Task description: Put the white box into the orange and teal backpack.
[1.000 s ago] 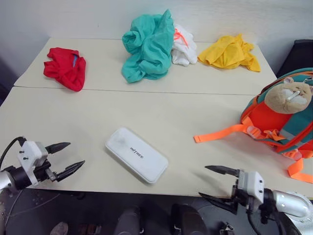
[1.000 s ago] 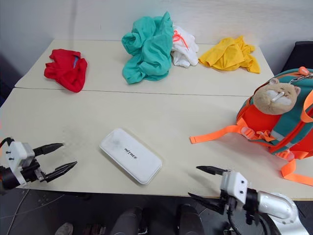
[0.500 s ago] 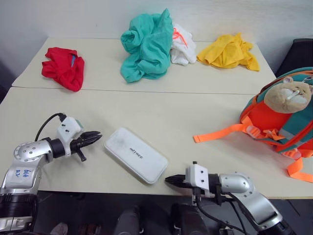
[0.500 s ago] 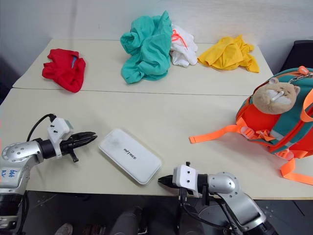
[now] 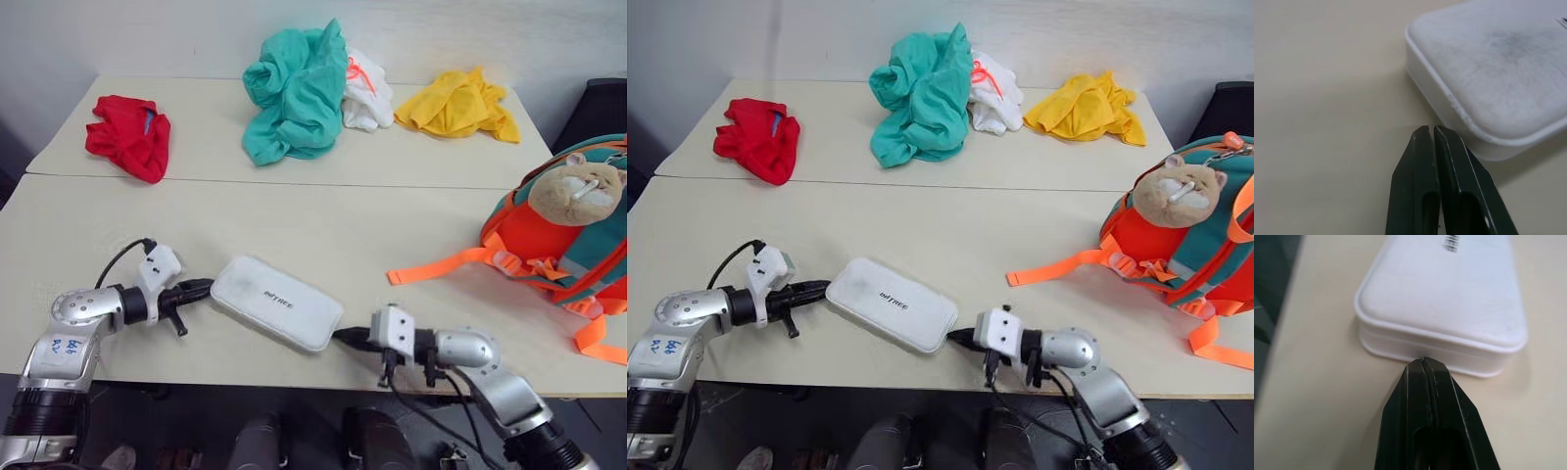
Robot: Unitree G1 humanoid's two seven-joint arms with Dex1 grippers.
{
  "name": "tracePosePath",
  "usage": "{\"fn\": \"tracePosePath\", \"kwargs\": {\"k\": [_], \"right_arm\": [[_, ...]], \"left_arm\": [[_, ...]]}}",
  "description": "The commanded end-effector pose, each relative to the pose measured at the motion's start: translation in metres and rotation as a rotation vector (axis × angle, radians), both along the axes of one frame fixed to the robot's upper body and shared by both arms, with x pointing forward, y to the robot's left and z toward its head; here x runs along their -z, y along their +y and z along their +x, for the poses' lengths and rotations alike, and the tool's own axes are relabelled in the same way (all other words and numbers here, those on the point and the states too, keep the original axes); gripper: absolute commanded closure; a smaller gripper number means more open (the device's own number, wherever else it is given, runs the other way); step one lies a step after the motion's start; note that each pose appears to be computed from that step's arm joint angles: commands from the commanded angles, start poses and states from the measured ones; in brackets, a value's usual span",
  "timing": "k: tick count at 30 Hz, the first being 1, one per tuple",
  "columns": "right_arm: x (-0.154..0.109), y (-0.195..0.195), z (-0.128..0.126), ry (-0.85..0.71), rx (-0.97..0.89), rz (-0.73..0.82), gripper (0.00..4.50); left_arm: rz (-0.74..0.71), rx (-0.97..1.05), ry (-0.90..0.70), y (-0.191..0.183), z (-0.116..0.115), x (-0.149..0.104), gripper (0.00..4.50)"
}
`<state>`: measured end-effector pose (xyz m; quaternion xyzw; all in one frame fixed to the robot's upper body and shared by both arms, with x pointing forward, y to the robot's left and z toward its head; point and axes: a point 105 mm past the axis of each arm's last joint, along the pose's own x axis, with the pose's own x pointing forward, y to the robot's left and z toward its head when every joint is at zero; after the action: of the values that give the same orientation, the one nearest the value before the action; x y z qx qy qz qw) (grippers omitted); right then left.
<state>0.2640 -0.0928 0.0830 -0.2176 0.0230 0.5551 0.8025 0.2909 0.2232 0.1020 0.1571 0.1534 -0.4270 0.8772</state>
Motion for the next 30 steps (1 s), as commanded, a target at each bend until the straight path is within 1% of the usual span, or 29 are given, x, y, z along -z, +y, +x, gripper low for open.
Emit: {"fn": "tracePosePath", "kwargs": {"k": [1,3,7,9,11,14,16,17,20,23,24,26,28,30], "right_arm": [[-0.009,-0.016,0.014,-0.033,0.053,0.0,4.5],[-0.012,-0.025,0.024,-0.046,0.08,-0.018,4.5],[-0.01,-0.032,0.029,-0.043,0.078,-0.047,4.5],[-0.009,-0.036,0.03,-0.048,0.08,-0.066,4.5],[-0.009,-0.043,0.033,-0.051,0.095,-0.084,4.5],[-0.013,-0.052,0.037,-0.06,0.118,-0.092,4.5],[-0.014,-0.054,0.038,-0.063,0.118,-0.098,4.5],[-0.014,-0.055,0.039,-0.065,0.117,-0.1,4.5],[-0.015,-0.053,0.041,-0.069,0.105,-0.106,4.5],[-0.016,-0.049,0.042,-0.072,0.082,-0.106,4.5],[-0.016,-0.048,0.042,-0.072,0.075,-0.106,4.5],[-0.017,-0.044,0.042,-0.074,0.063,-0.103,4.5],[-0.018,-0.039,0.042,-0.076,0.047,-0.098,4.5],[-0.018,-0.032,0.04,-0.082,0.023,-0.099,4.5]], "left_arm": [[-0.033,0.075,0.01,-0.021,-0.014,-0.003,4.34],[-0.045,0.074,0.009,-0.027,-0.019,-0.001,4.34],[-0.063,0.018,-0.015,-0.026,-0.019,-0.003,4.34],[-0.06,-0.023,-0.016,-0.018,-0.019,-0.004,4.34],[-0.073,-0.082,0.018,-0.002,-0.022,-0.004,4.34],[-0.172,-0.235,0.154,0.025,-0.023,-0.003,3.74],[-0.244,-0.347,0.28,0.037,-0.021,-0.001,3.13],[-0.315,-0.355,0.367,0.035,-0.022,-0.003,2.79],[-0.418,-0.336,0.6,0.02,-0.025,-0.008,1.91],[-0.428,-0.321,0.769,0.005,-0.025,-0.006,0.98],[-0.409,-0.304,0.807,-0.001,-0.026,-0.006,0.65],[-0.433,-0.282,0.869,-0.012,-0.023,-0.007,0.09],[-0.496,-0.287,0.885,-0.022,-0.009,-0.008,0.09],[-0.517,-0.266,0.921,-0.033,-0.003,-0.005,0.09]]}}
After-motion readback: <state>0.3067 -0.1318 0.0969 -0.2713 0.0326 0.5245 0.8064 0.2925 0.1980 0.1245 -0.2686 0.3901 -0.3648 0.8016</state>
